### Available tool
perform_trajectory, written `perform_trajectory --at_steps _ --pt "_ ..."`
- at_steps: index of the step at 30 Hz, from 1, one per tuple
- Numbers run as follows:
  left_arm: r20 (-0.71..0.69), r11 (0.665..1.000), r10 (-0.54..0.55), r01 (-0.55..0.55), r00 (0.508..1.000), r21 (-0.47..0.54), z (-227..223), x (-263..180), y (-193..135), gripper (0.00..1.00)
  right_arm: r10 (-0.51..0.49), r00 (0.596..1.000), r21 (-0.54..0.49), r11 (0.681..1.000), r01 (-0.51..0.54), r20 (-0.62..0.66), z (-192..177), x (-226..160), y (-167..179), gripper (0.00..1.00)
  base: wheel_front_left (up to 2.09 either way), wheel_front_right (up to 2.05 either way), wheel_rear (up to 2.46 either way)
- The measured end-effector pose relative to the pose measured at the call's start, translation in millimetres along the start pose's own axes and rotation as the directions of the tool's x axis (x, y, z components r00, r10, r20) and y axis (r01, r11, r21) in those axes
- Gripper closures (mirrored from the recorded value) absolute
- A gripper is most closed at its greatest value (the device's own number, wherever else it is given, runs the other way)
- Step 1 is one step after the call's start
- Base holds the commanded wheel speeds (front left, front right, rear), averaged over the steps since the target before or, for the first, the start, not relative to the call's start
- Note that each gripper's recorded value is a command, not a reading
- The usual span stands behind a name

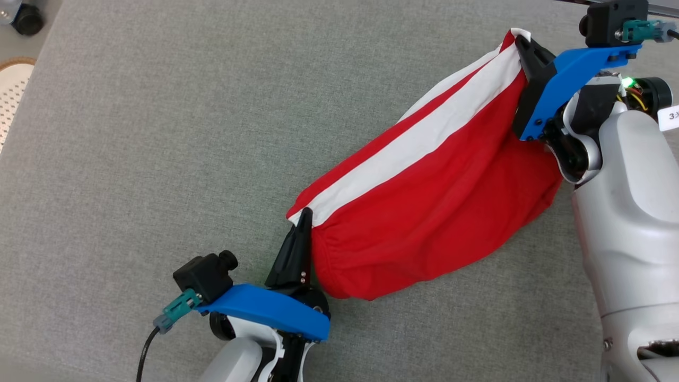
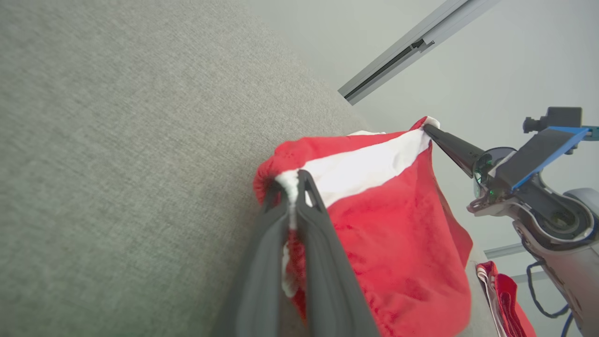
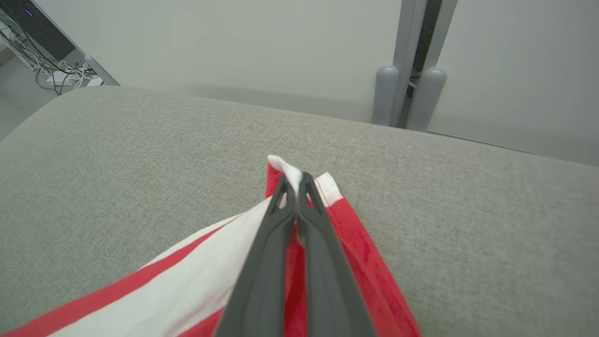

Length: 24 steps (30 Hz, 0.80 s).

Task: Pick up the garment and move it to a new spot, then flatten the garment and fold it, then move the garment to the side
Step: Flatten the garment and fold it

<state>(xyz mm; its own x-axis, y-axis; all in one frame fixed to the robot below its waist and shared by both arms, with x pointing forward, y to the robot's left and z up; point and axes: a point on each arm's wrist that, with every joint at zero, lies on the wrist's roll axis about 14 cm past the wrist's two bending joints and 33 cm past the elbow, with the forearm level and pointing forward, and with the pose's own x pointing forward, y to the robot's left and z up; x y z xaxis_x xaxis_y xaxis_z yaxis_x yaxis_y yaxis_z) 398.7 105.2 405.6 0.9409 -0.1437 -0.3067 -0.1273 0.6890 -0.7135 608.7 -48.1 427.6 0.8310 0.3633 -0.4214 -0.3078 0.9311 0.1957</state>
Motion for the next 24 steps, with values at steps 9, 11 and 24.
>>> perform_trajectory --at_steps 9,11,24 --pt "0.009 0.999 0.014 -0.014 1.000 0.031 -2.0 10.1 5.7 1.00 -0.014 1.000 -0.037 0.999 0.014 -0.004 -3.0 11.3 -4.2 0.00 0.00 0.00 0.00" --pt "0.027 0.999 0.010 -0.011 1.000 0.041 3.6 11.0 4.7 0.10 -0.012 1.000 -0.045 0.999 0.012 -0.002 -3.3 9.9 -2.5 0.00 0.00 0.00 0.00" --pt "-0.013 0.966 -0.018 0.021 1.000 0.257 16.5 -24.4 6.4 0.00 -0.006 0.999 -0.139 0.990 0.011 0.033 24.8 -18.6 1.5 0.00 0.00 0.00 0.00"
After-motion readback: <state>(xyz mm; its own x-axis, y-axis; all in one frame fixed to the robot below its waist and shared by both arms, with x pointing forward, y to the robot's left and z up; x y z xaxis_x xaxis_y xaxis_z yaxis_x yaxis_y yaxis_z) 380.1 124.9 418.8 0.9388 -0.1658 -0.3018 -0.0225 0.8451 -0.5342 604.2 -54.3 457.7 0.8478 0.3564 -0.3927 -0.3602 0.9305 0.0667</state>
